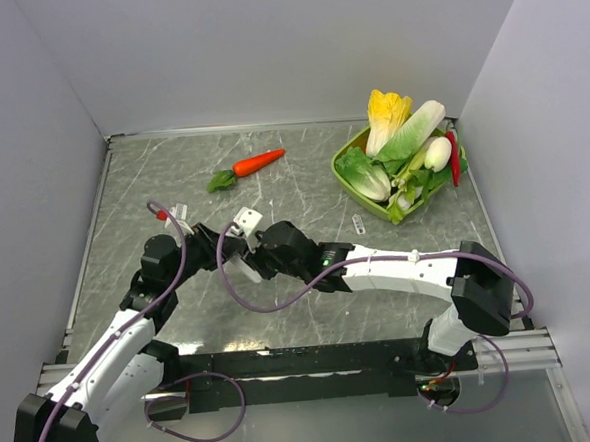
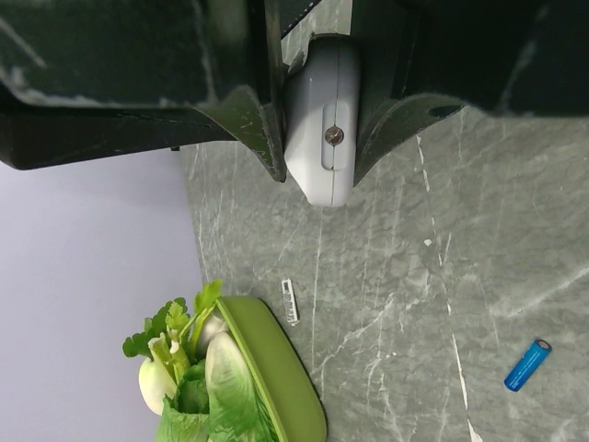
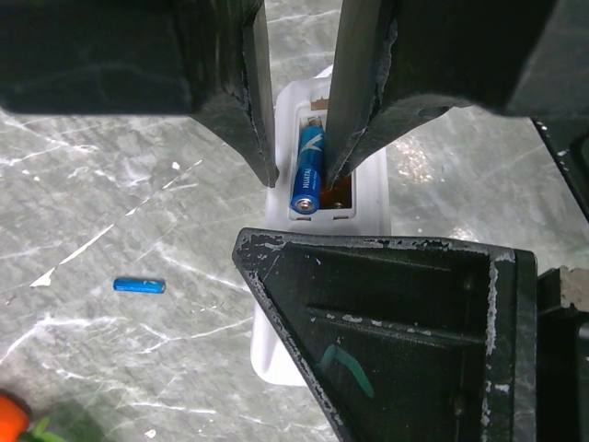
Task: Load the batteries into the remote control
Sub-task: Load the battery into the remote control.
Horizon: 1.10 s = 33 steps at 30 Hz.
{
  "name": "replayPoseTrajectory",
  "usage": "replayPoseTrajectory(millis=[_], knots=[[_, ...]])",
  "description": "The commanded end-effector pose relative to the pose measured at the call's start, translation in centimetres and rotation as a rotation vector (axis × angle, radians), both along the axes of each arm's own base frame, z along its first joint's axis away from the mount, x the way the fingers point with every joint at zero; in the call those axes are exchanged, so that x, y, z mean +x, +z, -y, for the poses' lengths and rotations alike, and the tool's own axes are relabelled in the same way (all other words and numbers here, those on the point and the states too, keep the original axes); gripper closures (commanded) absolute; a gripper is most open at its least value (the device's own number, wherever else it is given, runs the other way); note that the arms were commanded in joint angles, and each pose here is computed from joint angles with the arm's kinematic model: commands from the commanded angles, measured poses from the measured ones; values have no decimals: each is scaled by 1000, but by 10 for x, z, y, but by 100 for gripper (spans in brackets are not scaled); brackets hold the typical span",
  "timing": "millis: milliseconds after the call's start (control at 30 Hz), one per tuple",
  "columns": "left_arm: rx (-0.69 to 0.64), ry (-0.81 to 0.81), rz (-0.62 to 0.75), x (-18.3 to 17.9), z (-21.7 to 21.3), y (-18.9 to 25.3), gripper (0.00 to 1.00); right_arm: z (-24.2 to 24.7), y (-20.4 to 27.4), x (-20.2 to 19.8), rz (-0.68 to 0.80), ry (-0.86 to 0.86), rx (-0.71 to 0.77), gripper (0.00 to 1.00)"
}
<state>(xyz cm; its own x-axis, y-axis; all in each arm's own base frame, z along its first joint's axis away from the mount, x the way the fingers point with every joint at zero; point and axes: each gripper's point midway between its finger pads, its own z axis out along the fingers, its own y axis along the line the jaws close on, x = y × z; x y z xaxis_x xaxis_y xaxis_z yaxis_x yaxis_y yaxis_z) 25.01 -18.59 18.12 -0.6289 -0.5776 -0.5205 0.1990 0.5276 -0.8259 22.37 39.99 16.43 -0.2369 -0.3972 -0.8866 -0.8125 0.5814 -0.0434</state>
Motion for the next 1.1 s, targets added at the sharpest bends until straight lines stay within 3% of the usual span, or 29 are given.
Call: replayPoseTrajectory(millis=[0,633,1067], knots=[[-98,-107,135,-9,17,56,99,18,-9,13,60,-16,-100,68],[-71,-114,112,-6,19,48,99,14,12,2,69,85,-89,54],[-46,-110,81,-2,19,42,99,15,41,-6,81,116,-19,34]])
